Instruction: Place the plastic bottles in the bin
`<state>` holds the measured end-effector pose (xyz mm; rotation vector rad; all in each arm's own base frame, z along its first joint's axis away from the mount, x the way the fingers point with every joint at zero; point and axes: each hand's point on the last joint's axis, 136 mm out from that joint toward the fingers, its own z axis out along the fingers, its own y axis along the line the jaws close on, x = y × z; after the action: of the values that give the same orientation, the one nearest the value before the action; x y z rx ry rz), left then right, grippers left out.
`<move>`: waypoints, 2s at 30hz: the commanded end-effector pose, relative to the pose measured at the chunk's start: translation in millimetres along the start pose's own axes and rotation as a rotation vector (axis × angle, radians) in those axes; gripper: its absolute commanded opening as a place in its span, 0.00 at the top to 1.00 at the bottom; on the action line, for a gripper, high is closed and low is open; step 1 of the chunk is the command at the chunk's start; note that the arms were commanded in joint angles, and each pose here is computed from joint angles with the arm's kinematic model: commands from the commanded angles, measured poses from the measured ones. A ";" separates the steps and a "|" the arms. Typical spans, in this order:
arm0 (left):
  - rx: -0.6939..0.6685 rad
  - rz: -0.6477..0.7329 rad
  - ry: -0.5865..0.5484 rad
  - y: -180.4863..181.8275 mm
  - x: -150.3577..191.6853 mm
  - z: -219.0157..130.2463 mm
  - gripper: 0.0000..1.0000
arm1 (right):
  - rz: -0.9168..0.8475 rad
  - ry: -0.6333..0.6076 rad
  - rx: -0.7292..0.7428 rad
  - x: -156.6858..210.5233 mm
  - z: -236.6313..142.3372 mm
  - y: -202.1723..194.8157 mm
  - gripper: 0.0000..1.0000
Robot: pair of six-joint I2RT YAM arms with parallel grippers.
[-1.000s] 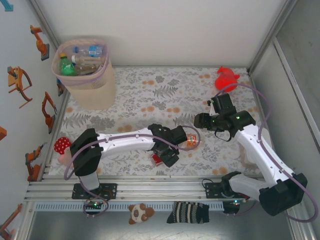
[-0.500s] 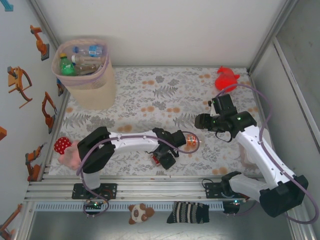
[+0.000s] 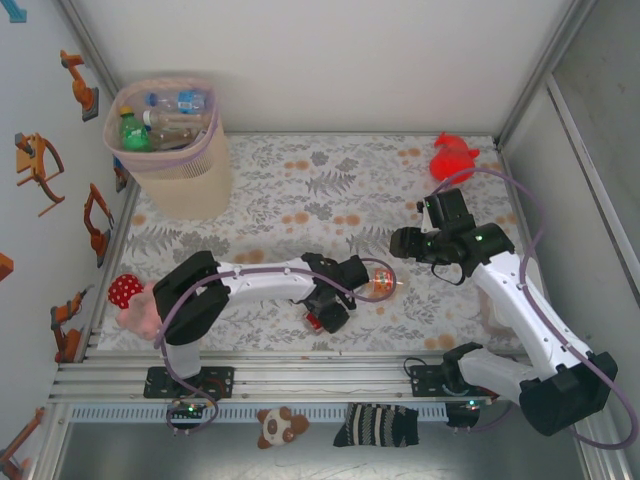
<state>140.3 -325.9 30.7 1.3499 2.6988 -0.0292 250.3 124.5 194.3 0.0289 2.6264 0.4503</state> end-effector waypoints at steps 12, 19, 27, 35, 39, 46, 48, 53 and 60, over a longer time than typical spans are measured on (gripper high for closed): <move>-0.003 -0.066 -0.142 29.9 -12.7 -59.4 0.41 | 0.014 -0.037 0.010 -9.2 -9.9 -0.7 0.34; -0.009 -0.138 -0.240 66.2 -23.4 -99.1 0.41 | 0.013 -0.043 0.006 -12.9 -9.8 1.1 0.35; 0.007 -0.279 -0.409 126.4 -32.9 -163.7 0.42 | 0.007 -0.049 0.000 -16.0 -10.4 3.1 0.34; 0.032 -0.466 -0.626 195.4 -33.9 -231.2 0.43 | 0.009 -0.060 -0.012 -19.2 -10.6 5.9 0.34; 0.002 -0.555 -0.724 233.8 -30.4 -268.7 0.45 | 0.007 -0.060 -0.018 -20.2 -9.7 7.3 0.34; -0.080 -0.661 -0.884 288.6 -21.3 -330.7 0.45 | 0.007 -0.067 -0.038 -24.0 -8.8 12.0 0.34; -0.103 -0.683 -0.919 302.9 -17.9 -348.0 0.45 | 0.007 -0.067 -0.037 -24.4 -8.3 11.6 0.34; -0.191 -0.766 -0.998 347.0 -2.6 -384.7 0.47 | 0.001 -0.069 -0.035 -25.1 -8.0 11.6 0.34; -0.289 -0.879 -1.027 403.5 10.0 -401.0 0.47 | 0.008 -0.074 -0.042 -25.2 -7.4 12.2 0.34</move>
<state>403.1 -56.5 441.5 -0.0386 2.0116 -0.3113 260.2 129.4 201.6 0.0291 2.5948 0.4703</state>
